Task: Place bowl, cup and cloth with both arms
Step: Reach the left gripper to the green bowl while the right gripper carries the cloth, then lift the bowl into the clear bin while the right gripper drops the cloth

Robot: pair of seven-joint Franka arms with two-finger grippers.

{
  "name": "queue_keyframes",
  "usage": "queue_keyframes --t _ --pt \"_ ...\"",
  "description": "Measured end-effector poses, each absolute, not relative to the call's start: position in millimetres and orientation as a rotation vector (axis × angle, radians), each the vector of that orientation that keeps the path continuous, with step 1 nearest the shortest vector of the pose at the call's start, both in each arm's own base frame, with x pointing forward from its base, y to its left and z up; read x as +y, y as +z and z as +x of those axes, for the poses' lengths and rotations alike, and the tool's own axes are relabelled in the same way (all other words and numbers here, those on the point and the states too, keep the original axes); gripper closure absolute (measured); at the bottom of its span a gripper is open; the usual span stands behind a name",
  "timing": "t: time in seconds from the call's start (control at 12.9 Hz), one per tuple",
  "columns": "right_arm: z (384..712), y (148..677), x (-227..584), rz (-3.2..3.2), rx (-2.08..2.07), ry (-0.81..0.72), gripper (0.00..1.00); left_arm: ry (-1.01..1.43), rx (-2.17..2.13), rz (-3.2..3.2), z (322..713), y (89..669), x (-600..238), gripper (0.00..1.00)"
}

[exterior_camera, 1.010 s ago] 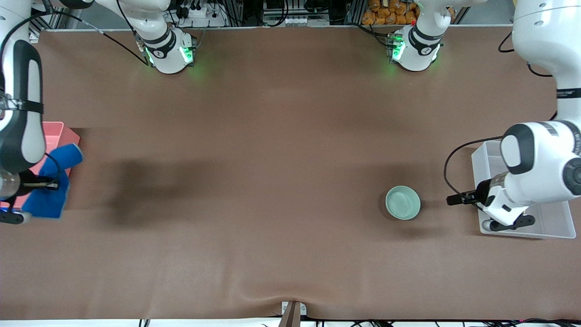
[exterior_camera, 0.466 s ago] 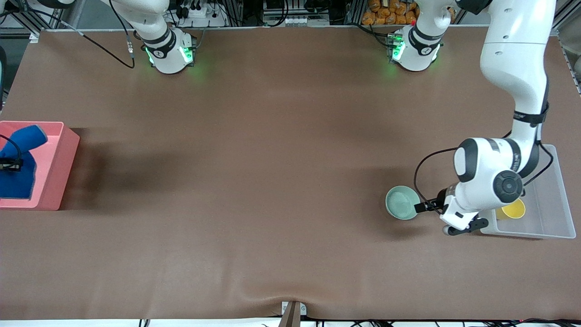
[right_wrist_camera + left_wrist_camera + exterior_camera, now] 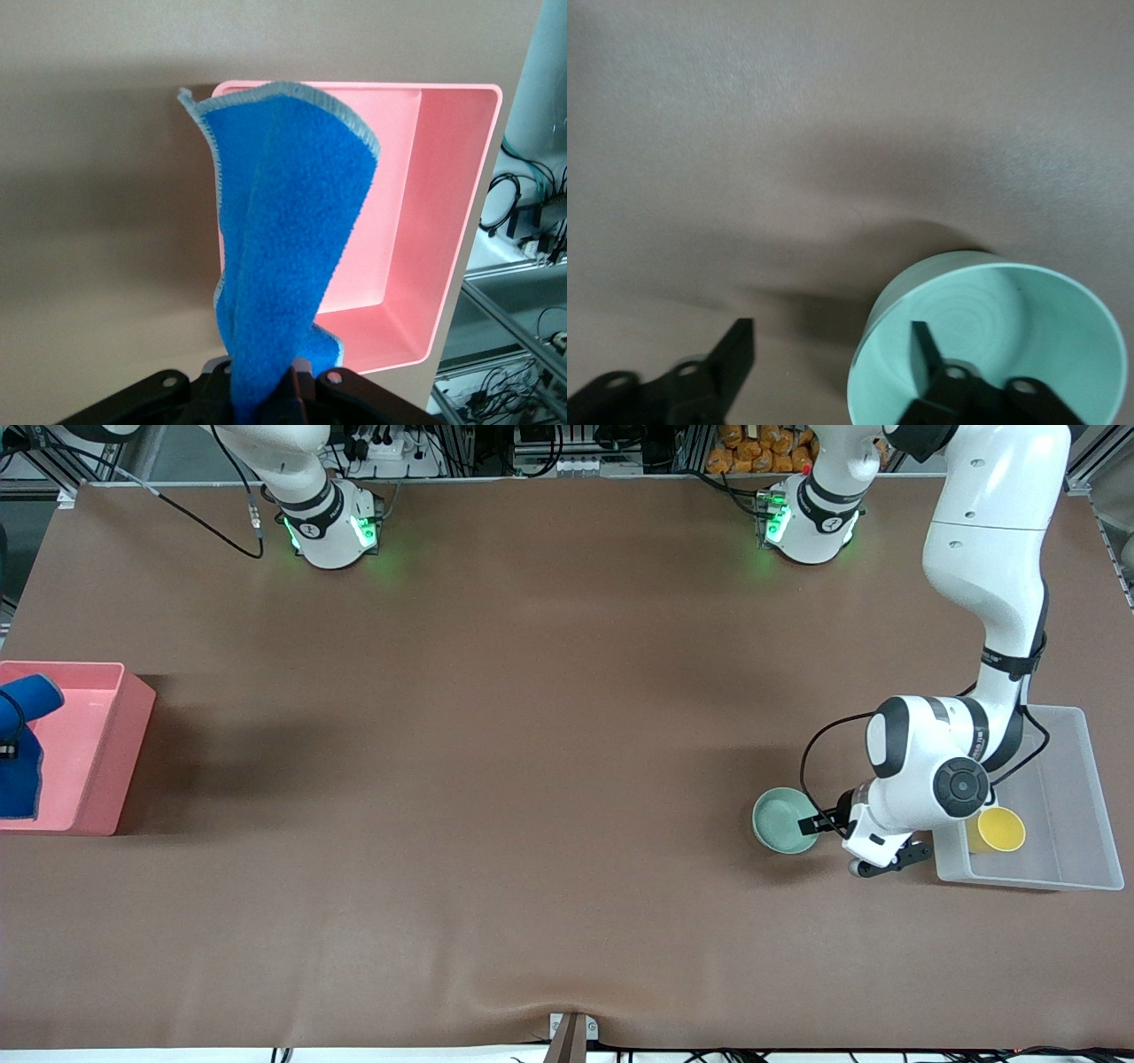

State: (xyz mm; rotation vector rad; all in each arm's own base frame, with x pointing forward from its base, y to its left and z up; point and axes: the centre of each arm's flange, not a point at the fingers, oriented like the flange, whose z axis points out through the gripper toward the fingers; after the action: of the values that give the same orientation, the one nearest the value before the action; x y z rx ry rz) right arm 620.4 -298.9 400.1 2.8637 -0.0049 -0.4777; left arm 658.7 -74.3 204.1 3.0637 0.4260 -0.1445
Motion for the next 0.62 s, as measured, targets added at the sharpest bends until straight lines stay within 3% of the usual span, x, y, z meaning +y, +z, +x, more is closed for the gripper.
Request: queue_keyframes --t 0.39,0.47,0.62 --pt "615.6 394.8 -340.7 2.814 0.336 -0.442 0.98 -0.134 0.487 3.055 658.1 203.6 -75.5 0.88" --pt "616.5 391.2 -346.1 2.809 0.373 -0.424 0.98 -0.117 0.5 3.049 660.7 209.6 -77.3 0.96" --pt "619.4 380.9 -348.1 2.805 0.409 -0.418 0.98 -0.065 0.517 3.039 668.4 228.2 -77.3 0.96"
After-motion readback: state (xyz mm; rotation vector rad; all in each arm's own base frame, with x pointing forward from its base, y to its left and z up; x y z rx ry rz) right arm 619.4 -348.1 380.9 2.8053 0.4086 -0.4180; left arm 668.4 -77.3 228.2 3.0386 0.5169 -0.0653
